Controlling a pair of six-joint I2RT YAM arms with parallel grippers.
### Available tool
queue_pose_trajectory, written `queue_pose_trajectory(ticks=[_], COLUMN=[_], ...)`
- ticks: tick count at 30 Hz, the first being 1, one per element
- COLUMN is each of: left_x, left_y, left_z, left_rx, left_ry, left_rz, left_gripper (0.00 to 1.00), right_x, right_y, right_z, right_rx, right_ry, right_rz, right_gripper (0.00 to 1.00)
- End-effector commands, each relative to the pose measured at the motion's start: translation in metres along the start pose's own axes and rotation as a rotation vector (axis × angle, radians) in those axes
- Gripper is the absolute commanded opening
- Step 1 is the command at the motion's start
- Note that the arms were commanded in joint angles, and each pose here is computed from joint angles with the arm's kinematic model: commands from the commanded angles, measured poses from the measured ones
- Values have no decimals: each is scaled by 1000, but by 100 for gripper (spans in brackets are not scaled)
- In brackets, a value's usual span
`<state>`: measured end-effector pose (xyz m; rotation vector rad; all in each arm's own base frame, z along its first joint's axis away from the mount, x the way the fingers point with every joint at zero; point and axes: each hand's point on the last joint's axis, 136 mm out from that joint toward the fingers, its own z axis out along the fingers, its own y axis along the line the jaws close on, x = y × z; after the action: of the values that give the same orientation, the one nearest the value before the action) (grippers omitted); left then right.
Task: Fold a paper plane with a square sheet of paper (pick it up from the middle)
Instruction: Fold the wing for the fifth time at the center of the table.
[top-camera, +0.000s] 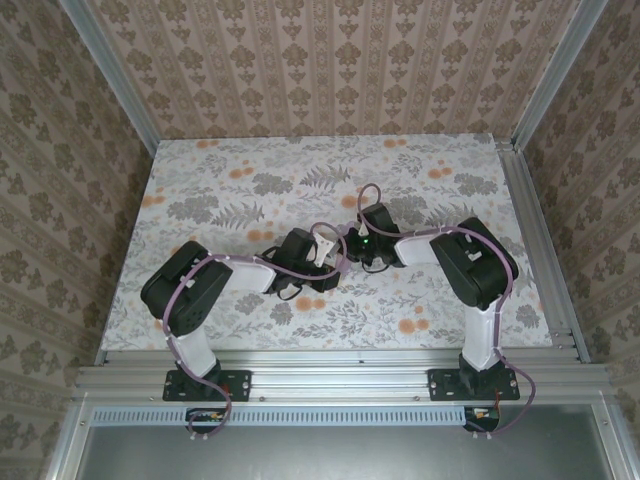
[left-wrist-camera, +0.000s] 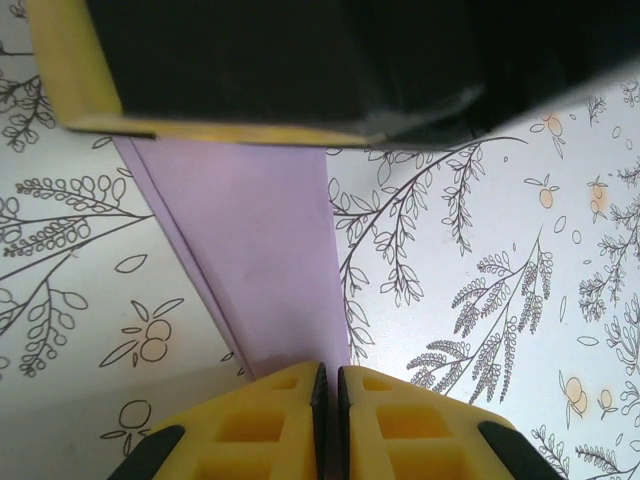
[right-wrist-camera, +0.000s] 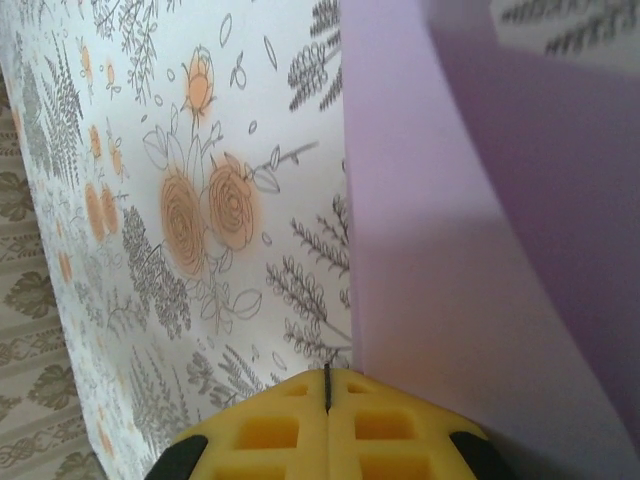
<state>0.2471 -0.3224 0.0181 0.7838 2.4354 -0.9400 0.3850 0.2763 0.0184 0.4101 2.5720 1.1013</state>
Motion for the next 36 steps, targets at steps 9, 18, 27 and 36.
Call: queue_pose_trajectory(ticks=[9,18,27,36], left_x=[117,121,121,118], left_y=[41,40,39,37], left_z=[-15,-17,-17,-15], left_rx=[-166,-162,-156,-143], left_ry=[350,359,366,360], left_rz=[-121,-129,-128,-127], left_gripper=[15,15,15,15], right_x=[-51,-82,-109,-128], right_y=[-41,-50,-54,-33], right_z=[5,5,8,-19], right_rx=[138,142,157,119], right_ry=[-85,-111,-130,-170], right_rz=[-5,17,6,-52], right_gripper=[6,6,6,7])
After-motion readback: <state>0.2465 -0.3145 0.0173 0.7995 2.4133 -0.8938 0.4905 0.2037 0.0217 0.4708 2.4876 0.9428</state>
